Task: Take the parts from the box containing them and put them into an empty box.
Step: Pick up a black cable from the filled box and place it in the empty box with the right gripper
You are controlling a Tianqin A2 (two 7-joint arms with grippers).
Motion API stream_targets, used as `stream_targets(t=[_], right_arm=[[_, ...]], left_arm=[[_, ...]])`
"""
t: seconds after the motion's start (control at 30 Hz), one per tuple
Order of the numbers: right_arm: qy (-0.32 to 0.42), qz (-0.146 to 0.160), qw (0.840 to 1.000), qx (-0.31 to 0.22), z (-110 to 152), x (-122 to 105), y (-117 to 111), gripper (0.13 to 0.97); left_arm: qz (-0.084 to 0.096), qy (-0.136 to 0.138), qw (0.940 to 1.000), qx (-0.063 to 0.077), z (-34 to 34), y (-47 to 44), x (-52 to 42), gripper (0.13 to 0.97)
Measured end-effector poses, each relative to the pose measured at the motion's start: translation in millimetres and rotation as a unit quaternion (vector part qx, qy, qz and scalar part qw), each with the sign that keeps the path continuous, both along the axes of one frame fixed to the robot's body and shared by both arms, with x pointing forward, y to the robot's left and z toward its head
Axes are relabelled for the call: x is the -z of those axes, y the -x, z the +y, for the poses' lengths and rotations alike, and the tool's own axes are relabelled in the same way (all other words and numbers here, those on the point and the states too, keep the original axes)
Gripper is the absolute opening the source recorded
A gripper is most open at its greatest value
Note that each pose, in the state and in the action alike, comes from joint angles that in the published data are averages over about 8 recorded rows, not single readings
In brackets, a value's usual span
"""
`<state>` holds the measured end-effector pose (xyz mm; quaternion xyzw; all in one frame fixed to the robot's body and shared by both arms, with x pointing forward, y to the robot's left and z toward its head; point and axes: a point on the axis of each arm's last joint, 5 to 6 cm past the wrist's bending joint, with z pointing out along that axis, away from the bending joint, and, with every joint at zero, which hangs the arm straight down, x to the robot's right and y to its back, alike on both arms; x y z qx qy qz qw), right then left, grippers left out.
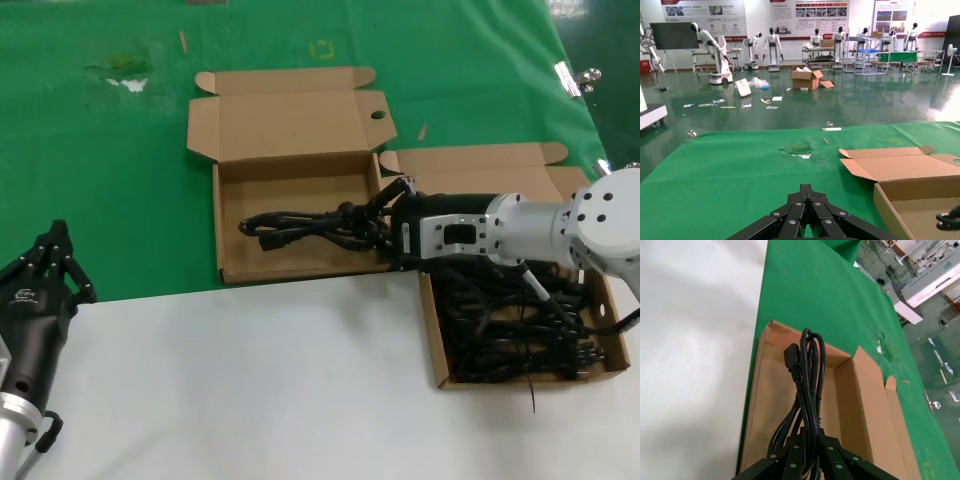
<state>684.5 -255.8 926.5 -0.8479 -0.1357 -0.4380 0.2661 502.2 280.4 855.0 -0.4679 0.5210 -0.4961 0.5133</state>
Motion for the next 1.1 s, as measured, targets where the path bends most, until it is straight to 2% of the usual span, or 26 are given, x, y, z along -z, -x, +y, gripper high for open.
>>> stream_targets(t=[0.63, 0.93, 1.1], right_arm=[[0.003, -0.002, 1.000, 0.018, -5, 16, -10, 0.171], [0.004, 0.001, 1.000, 0.015, -4, 23, -10, 0.206], [0.003, 0.001, 1.000, 0.013, -3, 25, -9, 0.269]], left_arm=[[0.000, 0.000, 1.0000, 0.000, 0.0, 0.0, 0.0, 0.140], [0.000, 0.000, 1.0000, 0.000, 0.0, 0.0, 0.0, 0.140], [0.000, 0.000, 1.0000, 0.000, 0.0, 0.0, 0.0, 0.140]])
